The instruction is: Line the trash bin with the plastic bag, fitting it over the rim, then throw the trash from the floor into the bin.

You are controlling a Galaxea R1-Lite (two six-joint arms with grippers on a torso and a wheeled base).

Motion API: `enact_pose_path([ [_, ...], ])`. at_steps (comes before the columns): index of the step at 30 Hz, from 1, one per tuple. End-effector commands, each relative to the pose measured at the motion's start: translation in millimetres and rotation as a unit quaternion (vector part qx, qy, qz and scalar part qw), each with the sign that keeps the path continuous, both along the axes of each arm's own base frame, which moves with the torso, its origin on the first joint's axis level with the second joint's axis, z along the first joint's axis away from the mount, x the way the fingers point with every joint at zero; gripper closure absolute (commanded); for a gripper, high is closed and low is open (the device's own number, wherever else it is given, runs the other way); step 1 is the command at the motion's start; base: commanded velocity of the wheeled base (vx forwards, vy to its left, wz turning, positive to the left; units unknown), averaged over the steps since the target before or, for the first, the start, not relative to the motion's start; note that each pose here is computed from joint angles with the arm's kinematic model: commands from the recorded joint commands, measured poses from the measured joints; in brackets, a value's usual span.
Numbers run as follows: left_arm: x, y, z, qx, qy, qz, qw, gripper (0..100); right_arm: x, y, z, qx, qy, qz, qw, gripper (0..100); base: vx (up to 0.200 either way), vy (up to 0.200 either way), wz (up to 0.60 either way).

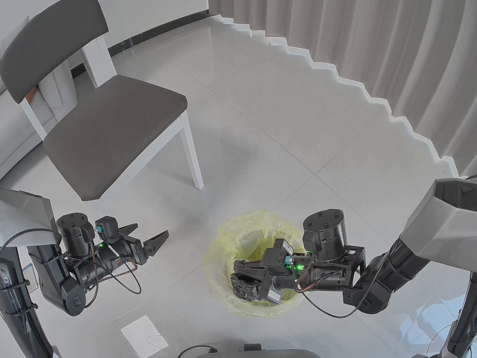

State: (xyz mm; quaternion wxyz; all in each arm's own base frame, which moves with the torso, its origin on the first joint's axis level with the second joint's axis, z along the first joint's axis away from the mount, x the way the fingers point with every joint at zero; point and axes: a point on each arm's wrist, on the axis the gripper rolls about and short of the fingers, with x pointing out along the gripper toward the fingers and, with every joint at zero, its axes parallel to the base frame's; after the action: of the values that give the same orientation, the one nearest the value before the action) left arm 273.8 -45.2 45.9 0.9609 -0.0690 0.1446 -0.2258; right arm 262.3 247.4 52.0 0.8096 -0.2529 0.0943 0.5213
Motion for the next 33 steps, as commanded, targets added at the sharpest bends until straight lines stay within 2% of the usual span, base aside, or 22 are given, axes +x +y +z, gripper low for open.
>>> enact_pose_path([
  [1, 0.2, 0.4, 2.7, -0.002, -0.010, 0.001, 0.9999, 0, 10.9, -21.0, -2.3, -0.006, 0.004, -0.032, 0.9995, 100, 0.000, 0.000, 0.00],
  [7, 0.9, -0.1, 2.7, -0.005, -0.009, 0.001, 0.9999, 0, 23.0, -39.3, -5.1, -0.014, 0.002, -0.064, 0.9979, 100, 0.000, 0.000, 0.00],
  [13, 0.3, 0.0, 3.8, -0.005, -0.011, 0.001, 0.9999, 0, 28.7, -38.6, -3.2, -0.013, -0.011, -0.075, 0.9970, 100, 0.000, 0.000, 0.00],
  [23, -3.3, -1.6, 6.0, -0.005, -0.012, -0.003, 0.9999, 0, 38.9, -26.6, -60.2, -0.034, 0.014, -0.068, 0.9970, 100, 0.000, 0.000, 0.00],
  [28, -2.5, 0.4, 5.3, -0.005, -0.011, 0.001, 0.9999, 0, 26.2, -39.6, -66.6, -0.049, 0.016, -0.067, 0.9965, 100, 0.000, 0.000, 0.00],
  [29, -1.8, 0.3, 3.9, -0.005, -0.008, 0.001, 1.0000, 0, 21.6, -48.0, -60.1, -0.052, 0.001, -0.066, 0.9965, 100, 0.000, 0.000, 0.00],
  [33, -0.8, 0.1, 1.7, -0.005, -0.005, 0.001, 1.0000, 0, 19.6, -67.3, -54.6, -0.063, -0.005, -0.081, 0.9948, 100, 0.000, 0.000, 0.00],
])
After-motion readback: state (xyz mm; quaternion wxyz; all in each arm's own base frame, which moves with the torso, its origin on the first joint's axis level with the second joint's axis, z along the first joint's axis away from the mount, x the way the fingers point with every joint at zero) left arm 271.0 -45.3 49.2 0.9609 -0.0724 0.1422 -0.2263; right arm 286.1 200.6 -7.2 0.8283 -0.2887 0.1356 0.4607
